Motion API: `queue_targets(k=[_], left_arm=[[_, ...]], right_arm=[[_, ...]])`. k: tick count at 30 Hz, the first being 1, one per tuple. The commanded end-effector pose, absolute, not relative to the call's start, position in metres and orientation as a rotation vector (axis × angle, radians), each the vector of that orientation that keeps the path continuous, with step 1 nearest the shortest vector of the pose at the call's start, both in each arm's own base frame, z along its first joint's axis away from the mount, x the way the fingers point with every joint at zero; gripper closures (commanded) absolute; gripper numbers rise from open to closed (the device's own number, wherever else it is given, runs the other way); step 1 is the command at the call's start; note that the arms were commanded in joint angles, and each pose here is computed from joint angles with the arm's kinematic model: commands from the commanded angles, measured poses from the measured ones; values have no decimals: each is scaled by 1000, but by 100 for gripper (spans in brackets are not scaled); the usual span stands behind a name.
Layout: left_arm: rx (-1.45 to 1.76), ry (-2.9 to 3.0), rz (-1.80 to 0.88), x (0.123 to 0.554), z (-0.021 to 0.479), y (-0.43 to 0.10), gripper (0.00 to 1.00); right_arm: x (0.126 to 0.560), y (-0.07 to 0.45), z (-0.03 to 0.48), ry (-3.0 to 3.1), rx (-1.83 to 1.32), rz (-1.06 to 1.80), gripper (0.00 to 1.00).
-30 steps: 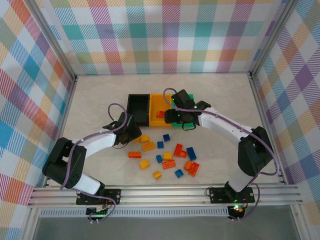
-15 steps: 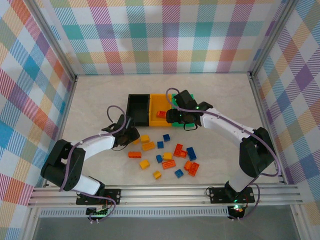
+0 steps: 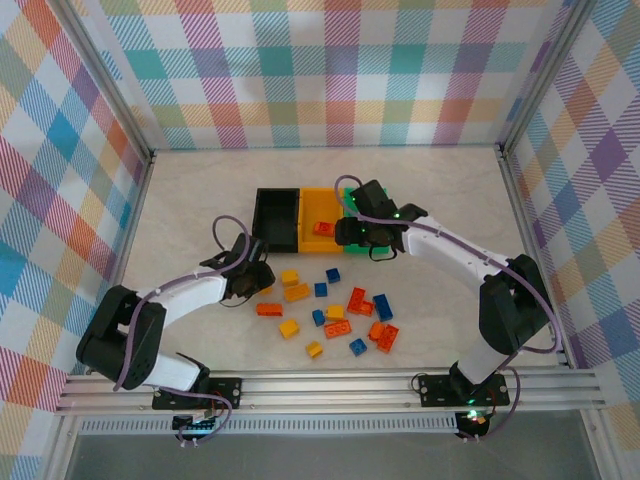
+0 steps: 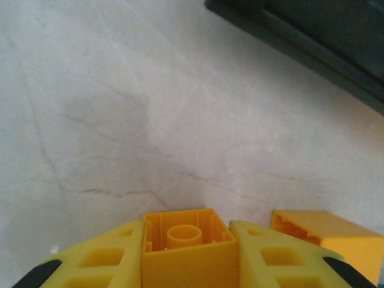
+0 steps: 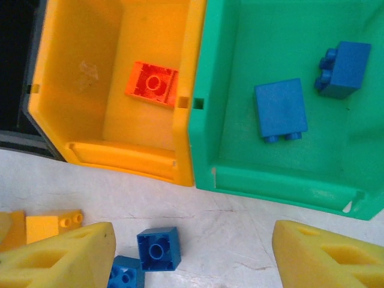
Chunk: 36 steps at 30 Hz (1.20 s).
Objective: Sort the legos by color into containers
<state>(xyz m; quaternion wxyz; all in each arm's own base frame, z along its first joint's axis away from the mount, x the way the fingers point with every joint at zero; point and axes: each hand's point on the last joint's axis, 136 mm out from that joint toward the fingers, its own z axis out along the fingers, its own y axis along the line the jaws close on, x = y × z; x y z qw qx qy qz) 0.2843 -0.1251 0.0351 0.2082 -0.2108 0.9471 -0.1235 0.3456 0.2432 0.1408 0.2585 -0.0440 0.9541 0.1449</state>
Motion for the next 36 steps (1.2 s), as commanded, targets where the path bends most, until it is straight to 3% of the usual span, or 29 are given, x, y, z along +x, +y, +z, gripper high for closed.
queue_targets(k=[1,9,16,22,30,36], left_arm=[[-551,2636,-328,278,60,-120,72],[-415,2478,-286,340,144,-131,71],[-386,2453,-120,413,139,-141,70],[-388,2486,-15,443,120,-144,69],[-378,2486,-118,439,132,-159,35],[-321,2463,-292,392,160,-178,10]], right_arm=[[346,237,153,2548,-76,428,30],[343,227,147,2555,-39,441,30],[337,220,142,2565,-25,445,29],[330,214,144,2557,-29,452,29],[325,210,152,2538,-34,471,25],[311,219,146,2590,-109,550,26]])
